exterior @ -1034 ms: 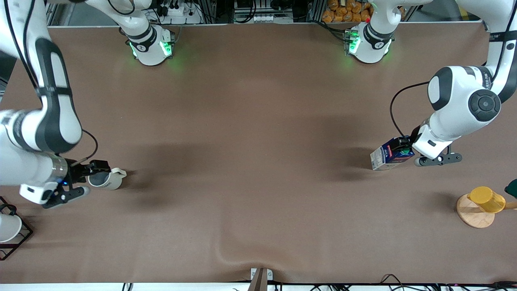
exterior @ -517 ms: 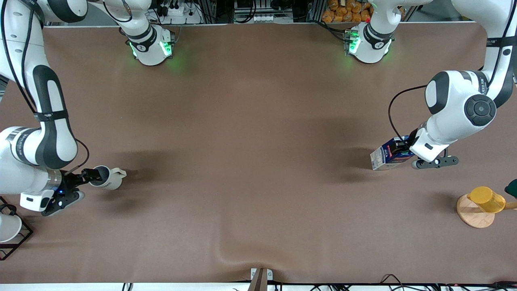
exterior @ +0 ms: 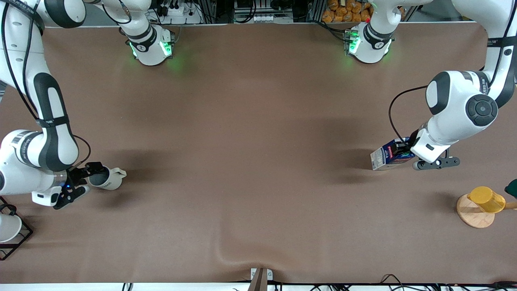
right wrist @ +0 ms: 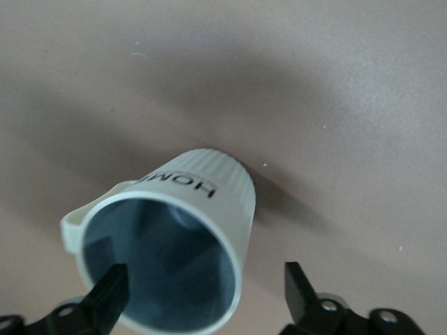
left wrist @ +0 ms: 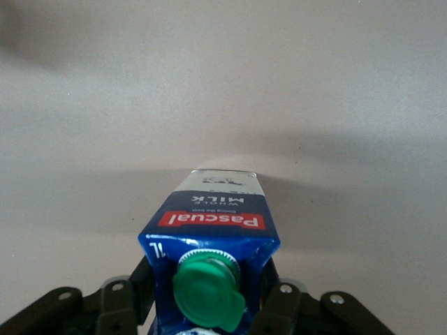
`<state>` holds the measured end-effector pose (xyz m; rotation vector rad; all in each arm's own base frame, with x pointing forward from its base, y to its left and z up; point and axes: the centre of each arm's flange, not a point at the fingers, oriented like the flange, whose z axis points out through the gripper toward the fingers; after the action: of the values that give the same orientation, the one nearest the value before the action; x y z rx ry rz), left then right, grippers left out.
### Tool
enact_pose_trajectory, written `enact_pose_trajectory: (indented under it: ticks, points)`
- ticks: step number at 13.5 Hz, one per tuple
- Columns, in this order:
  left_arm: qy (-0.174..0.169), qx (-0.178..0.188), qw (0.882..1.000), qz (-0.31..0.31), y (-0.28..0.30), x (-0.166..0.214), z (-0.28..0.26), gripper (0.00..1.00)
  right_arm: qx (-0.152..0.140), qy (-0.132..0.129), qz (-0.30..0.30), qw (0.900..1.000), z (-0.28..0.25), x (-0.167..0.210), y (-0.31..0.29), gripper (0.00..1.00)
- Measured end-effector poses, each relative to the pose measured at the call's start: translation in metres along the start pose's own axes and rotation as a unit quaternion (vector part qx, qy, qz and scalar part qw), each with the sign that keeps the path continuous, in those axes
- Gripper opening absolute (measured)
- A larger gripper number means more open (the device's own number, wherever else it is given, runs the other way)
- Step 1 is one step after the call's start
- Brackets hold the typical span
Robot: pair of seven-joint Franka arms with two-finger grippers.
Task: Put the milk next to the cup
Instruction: 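Close the left gripper on the milk carton while the right gripper grasps the mug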
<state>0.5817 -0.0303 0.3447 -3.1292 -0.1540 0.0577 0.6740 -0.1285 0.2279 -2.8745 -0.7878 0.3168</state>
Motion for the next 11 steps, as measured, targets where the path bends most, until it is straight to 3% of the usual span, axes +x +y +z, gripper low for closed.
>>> enact_pose_trajectory:
  ticks: [1, 2, 6, 9, 11]
  points:
    - [0.001, 0.000, 1.000, 0.001, 0.001, 0.000, -0.001, 0.61, -0.002, 0.002, 0.000, 1.000, 0.006, 0.002, 0.002, 0.94]
    - [0.002, 0.000, 1.000, 0.001, 0.002, 0.001, -0.002, 0.61, -0.003, 0.003, 0.000, 1.000, 0.009, 0.003, 0.003, 0.86]
    - [0.006, -0.001, 1.000, 0.004, 0.005, 0.003, -0.006, 0.57, -0.006, 0.008, -0.001, 1.000, 0.006, 0.005, 0.004, 0.34]
    - [0.010, -0.002, 1.000, 0.003, 0.005, 0.004, -0.010, 0.56, -0.013, 0.018, -0.006, 1.000, -0.006, 0.011, 0.003, 0.04]
    - [0.012, -0.002, 1.000, 0.003, 0.005, 0.004, -0.011, 0.50, -0.022, 0.034, -0.035, 0.999, -0.023, 0.023, -0.004, 0.05]
